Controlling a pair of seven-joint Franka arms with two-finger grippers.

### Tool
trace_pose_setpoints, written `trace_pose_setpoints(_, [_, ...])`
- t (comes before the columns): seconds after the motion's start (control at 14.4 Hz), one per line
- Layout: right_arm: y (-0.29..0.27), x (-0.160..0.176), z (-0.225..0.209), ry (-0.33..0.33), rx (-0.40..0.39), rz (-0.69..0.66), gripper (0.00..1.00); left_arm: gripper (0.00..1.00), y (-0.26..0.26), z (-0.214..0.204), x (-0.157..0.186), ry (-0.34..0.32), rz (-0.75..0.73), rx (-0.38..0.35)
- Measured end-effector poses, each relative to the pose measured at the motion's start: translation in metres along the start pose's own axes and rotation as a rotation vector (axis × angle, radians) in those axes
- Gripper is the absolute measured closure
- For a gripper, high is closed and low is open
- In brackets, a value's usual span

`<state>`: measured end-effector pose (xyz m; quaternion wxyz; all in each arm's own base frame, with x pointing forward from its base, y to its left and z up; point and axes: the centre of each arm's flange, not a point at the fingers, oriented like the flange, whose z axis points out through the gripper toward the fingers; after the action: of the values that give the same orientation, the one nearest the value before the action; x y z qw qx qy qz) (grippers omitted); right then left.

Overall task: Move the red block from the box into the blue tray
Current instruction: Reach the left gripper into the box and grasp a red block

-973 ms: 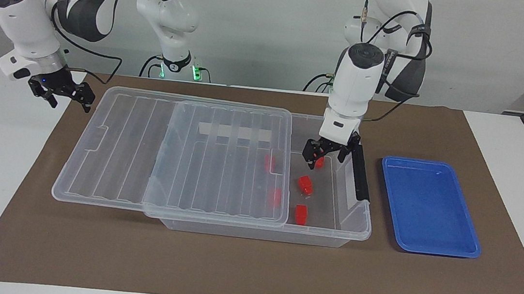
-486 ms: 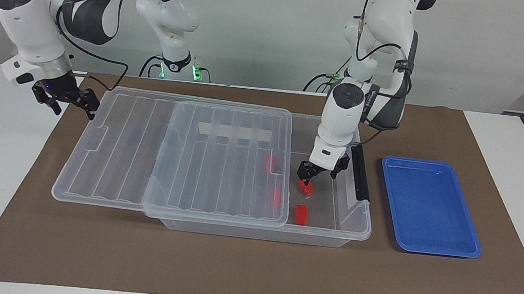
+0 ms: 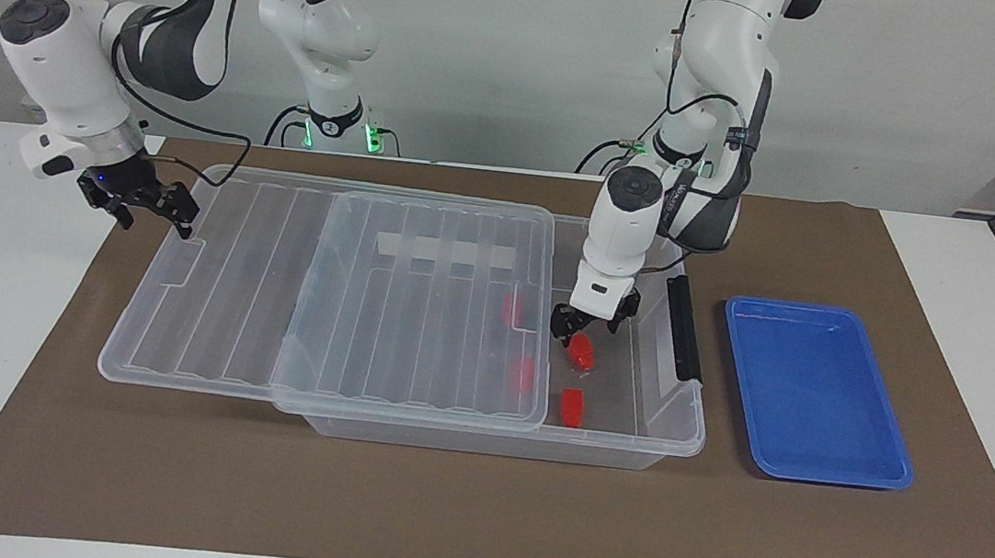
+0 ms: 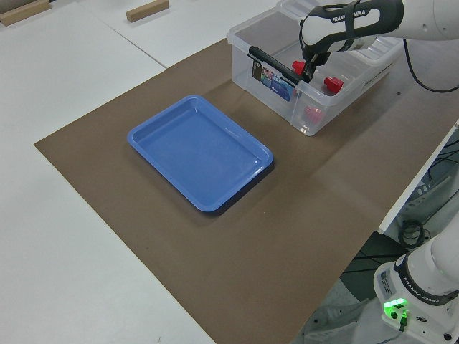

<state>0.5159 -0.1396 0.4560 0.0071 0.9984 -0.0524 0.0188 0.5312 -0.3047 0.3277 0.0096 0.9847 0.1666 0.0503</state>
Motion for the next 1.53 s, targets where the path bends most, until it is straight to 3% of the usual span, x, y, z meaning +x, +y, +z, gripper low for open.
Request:
trace_pose_setpoints(0.42, [0.023,-0.004,0.000,0.001,-0.002,-0.005,0.00,0.08,0.002,0.011,-0.008,0.008,-0.007,-0.019])
trace_pose_setpoints(0.56, [0.023,-0.003,-0.002,0.005,-0.003,-0.006,0.00,0.14,0.002,0.013,-0.007,0.011,-0.009,-0.023])
trace_pose_setpoints(0.69, [0.022,0.000,-0.009,0.017,-0.005,-0.008,0.00,0.36,0.002,0.012,-0.006,0.014,-0.010,-0.027])
trace_pose_setpoints(0.76, [0.020,0.002,-0.015,0.019,-0.006,-0.014,0.00,0.37,0.002,0.013,-0.006,0.014,-0.012,-0.028])
trace_pose_setpoints(0.97, [-0.005,0.002,-0.040,-0.011,0.000,-0.007,0.00,0.67,0.002,0.013,-0.006,0.014,-0.015,-0.029])
trace_pose_setpoints(1.25, [-0.070,-0.010,-0.063,-0.056,-0.002,0.071,0.00,0.67,0.004,0.001,0.003,0.006,-0.027,-0.007])
trace_pose_setpoints(1.53, [-0.115,-0.012,-0.091,-0.059,-0.005,0.117,0.00,0.67,0.006,-0.074,0.047,-0.023,-0.096,0.043])
